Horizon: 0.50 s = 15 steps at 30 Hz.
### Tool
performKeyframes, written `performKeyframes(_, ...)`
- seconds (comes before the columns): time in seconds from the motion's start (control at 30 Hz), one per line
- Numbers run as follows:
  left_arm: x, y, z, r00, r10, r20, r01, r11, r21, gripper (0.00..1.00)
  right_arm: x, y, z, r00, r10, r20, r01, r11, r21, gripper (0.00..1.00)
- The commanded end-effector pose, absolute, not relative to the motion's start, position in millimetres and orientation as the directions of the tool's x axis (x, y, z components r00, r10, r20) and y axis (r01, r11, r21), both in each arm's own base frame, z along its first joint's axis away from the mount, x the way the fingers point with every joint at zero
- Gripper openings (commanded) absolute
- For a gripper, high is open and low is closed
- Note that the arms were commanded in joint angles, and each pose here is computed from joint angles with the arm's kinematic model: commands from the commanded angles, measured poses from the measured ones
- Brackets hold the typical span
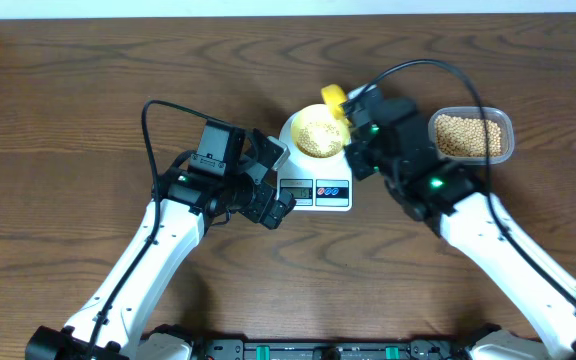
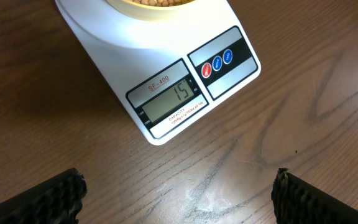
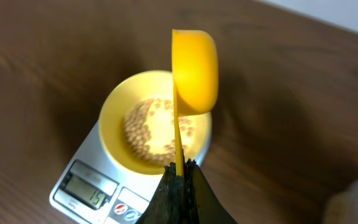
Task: Scoop item into bowl and weigh 50g on scale
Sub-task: 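Move the empty scoop with the right gripper back to the tub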
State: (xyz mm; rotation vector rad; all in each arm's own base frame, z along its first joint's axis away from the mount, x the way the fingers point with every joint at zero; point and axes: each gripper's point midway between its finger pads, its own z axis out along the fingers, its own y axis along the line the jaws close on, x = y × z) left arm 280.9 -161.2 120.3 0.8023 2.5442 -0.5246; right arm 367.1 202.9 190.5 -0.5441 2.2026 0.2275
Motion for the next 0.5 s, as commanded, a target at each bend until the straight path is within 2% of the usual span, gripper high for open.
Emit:
performKeyframes(0.0, 282, -159, 118, -0.745, 0.456, -0.487, 0.608, 0.764, -0.214, 0.98, 372, 169, 228, -0.540, -0.203, -0.817, -0.358, 0.934, 0.005, 0.01)
performKeyframes(0.2, 282, -159, 118, -0.745, 0.456, -0.487, 0.608, 0.765, -0.214, 0.98, 361, 83, 235, -0.619, -0.094, -0.780, -0.162, 0.987, 0.009, 0.01)
performKeyframes(0.33, 282, -159, 118, -0.745, 0.456, -0.487, 0.608, 0.764, -0.214, 0.98, 351, 25, 223, -0.687, -0.012, -0.726, -0.018, 1.000, 0.001, 0.01)
performKeyframes(0.47, 282, -159, 118, -0.745, 0.456, -0.487, 0.608, 0.764, -0.214, 0.98, 343, 0, 208, -0.738, 0.054, -0.673, 0.024, 0.998, 0.054, 0.01)
